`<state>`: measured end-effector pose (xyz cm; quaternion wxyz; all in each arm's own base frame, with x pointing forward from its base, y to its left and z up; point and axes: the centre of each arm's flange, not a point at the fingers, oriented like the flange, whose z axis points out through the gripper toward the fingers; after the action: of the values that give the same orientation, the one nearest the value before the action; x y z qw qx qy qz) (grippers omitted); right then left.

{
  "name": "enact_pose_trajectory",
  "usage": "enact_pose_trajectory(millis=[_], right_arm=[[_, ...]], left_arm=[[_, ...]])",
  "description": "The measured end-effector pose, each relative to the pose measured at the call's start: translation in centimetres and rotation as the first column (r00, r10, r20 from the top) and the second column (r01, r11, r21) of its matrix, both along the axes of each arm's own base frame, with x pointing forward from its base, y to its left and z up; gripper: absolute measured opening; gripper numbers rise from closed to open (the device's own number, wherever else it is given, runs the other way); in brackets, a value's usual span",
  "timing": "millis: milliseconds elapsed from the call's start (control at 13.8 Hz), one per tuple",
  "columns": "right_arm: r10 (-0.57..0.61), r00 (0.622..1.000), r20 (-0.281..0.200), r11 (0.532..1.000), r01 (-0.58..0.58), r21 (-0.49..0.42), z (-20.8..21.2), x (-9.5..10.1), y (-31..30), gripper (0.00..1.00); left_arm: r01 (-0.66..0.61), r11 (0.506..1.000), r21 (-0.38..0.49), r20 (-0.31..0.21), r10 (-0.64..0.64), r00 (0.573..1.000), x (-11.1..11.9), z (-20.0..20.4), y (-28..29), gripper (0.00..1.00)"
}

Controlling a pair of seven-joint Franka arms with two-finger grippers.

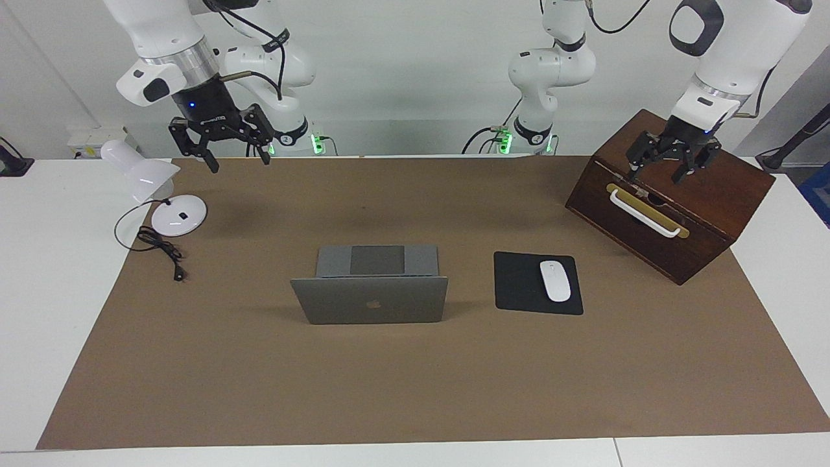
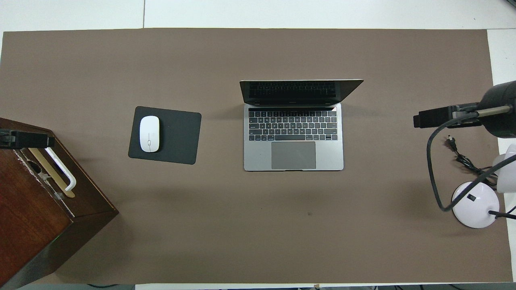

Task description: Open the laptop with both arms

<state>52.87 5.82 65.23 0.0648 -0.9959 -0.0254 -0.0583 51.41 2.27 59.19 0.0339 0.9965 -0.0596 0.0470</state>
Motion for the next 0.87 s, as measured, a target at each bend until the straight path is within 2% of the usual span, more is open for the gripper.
enact_pose_trajectory(millis=[362,579,868], right_arm=[[-0.001,1.0,0.011,1.0,0.002,-0.022,0.2,-0.1,-0.2,1.0],[-0.014,1.0,-0.003,0.998,0.014,-0.057,-0.8,0.0,-1.2,1.0],[-0.062,0.997,-0.036,0.993,0.058,-0.106,-2.6,-0.2,-4.4,1.0]], left_arm=[[-0.021,1.0,0.0,0.027,0.021,0.999,0.8,2.9,0.1,1.0],[-0.02,1.0,0.0,0.004,0.02,1.0,2.2,4.6,0.1,1.0],[-0.072,0.997,-0.001,-0.04,0.071,0.997,4.6,2.5,-0.2,1.0]])
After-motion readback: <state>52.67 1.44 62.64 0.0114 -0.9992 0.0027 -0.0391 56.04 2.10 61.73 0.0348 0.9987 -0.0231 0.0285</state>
